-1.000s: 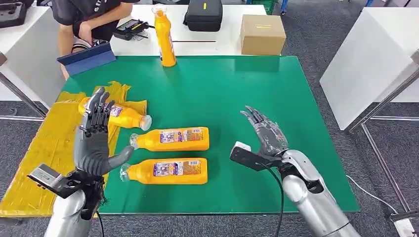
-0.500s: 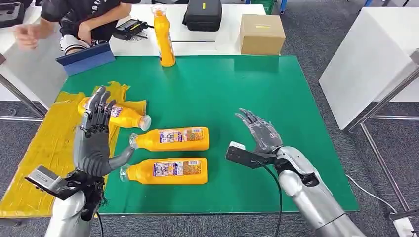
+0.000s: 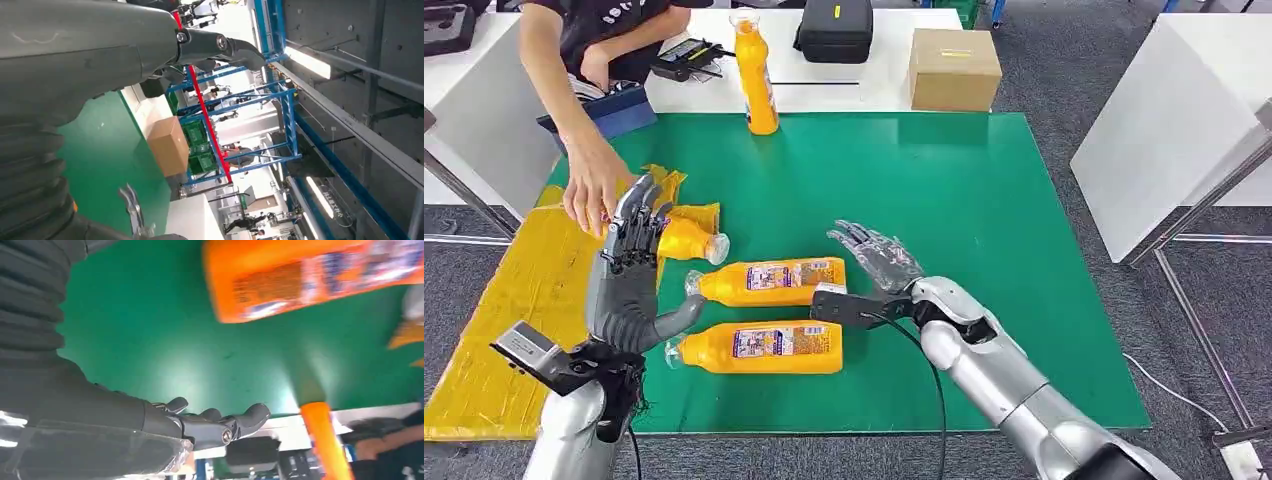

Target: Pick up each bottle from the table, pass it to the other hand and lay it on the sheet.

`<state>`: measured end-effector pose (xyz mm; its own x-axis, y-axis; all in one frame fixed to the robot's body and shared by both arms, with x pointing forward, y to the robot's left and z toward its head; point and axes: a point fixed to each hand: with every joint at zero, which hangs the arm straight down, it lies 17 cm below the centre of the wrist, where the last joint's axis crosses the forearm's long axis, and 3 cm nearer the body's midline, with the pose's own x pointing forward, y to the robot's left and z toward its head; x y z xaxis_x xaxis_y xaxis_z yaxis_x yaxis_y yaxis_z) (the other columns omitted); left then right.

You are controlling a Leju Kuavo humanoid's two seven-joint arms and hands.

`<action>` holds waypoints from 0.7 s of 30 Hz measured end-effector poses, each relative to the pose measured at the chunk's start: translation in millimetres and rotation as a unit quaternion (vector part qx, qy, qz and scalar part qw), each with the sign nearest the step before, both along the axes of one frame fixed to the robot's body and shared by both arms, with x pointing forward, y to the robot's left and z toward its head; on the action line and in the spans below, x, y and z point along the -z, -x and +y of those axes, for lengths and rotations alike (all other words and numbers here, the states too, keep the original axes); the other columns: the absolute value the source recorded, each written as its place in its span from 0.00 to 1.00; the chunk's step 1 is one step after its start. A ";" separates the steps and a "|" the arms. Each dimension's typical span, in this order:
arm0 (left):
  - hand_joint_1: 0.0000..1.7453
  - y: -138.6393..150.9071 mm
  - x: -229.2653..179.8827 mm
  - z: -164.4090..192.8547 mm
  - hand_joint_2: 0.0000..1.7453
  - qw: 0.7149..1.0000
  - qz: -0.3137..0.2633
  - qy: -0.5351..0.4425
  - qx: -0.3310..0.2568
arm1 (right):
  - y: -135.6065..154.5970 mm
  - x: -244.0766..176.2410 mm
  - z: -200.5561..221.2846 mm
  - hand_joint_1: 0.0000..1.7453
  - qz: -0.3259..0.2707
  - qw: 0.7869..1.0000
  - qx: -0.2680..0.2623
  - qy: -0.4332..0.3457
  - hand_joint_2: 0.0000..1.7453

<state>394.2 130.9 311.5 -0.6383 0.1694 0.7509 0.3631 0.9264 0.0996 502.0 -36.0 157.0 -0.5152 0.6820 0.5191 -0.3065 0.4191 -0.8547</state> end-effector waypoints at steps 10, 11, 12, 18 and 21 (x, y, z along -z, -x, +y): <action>0.00 -7.2 4.7 4.5 1.00 1.000 0.022 0.007 -0.020 | -6.2 -26.2 60.3 0.00 0.018 0.998 0.030 -0.055 1.00; 0.00 -8.2 4.9 4.4 1.00 0.999 0.024 0.008 -0.021 | -8.0 -27.0 62.6 0.00 0.017 0.998 0.038 -0.054 1.00; 0.00 -9.3 4.7 4.5 1.00 0.999 0.025 0.008 -0.023 | -10.7 -27.4 63.2 0.00 0.014 0.998 0.046 -0.049 1.00; 0.00 -11.7 5.2 5.2 1.00 0.999 0.028 0.010 -0.025 | -18.7 -22.2 66.6 0.00 0.010 0.997 0.067 -0.030 1.00; 0.00 -12.0 5.4 5.6 1.00 0.999 0.029 0.012 -0.025 | -25.8 -13.4 56.7 0.00 0.012 0.995 0.095 -0.012 1.00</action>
<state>406.2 136.5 306.1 -0.6020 0.1562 0.7831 0.3201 0.9456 0.0574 527.8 20.7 170.4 -0.3654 0.7536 0.5464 -0.2395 0.4911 -0.8376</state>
